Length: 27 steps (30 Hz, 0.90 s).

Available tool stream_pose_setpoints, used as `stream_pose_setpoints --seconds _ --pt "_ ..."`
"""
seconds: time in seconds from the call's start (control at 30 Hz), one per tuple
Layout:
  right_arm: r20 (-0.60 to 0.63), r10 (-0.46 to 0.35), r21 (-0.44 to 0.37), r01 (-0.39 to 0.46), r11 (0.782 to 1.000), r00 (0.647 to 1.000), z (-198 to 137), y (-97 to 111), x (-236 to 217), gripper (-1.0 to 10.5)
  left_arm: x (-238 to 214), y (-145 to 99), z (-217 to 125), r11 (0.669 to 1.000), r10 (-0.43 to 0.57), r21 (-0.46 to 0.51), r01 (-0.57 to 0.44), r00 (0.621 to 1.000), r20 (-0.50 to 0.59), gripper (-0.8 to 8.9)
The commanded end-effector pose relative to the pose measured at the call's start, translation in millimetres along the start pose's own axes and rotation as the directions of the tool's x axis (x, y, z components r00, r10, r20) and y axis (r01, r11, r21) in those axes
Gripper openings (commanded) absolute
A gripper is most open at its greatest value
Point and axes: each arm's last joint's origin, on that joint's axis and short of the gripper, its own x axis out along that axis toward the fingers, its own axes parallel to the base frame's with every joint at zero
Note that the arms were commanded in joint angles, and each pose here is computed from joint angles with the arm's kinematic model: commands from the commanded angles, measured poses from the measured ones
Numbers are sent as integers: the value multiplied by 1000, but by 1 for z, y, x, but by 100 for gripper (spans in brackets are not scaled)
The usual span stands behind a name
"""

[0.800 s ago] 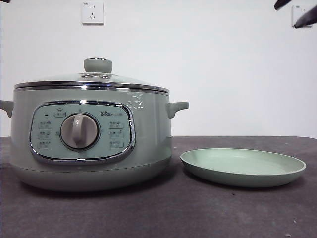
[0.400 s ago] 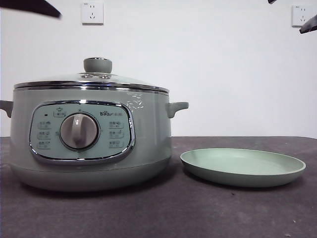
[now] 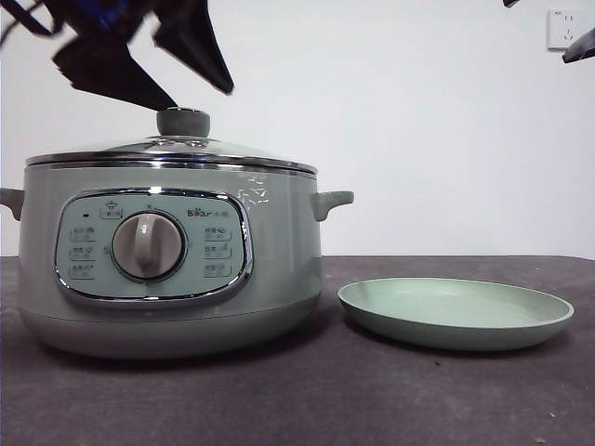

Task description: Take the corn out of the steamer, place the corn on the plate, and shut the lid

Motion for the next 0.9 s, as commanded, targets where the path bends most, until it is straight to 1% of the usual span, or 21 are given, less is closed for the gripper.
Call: stream_pose_setpoints --seconds 0.03,0.17,0.2,0.23,0.3,0.37,0.4,0.57,0.73,0.9 --pt "4 4 4 -4 1000 1000 1 1 0 406 14 2 -7 1000 6 24 -5 999 -50 409" --pt "4 4 4 -4 1000 1000 1 1 0 406 25 3 -14 1000 7 18 -6 995 -96 398" --pt "4 4 4 -4 1000 1000 1 1 0 406 25 3 -15 1000 9 19 -7 995 -104 364" --pt "4 4 4 -4 1000 1000 1 1 0 406 25 3 -15 1000 10 22 -7 994 -108 309" --pt "4 3 4 -3 1000 1000 1 1 0 406 25 3 -15 999 8 41 -4 994 -108 144" --pt "4 4 4 -4 1000 1000 1 1 0 406 25 3 -15 998 8 63 -1 994 -108 5" --pt "4 4 4 -4 1000 1000 1 1 0 406 25 3 -15 997 8 72 -1 994 -109 -15" --pt "5 4 3 -4 1000 1000 1 1 0 406 25 3 -13 997 9 79 -2 996 -87 -9" --pt "10 20 -9 -20 1000 1000 2 4 1 405 13 2 1 996 12 92 -14 1000 17 -9" --pt "37 97 -46 -95 994 995 6 17 9 405 -19 -1 26 991 83 96 -97 986 145 -9"
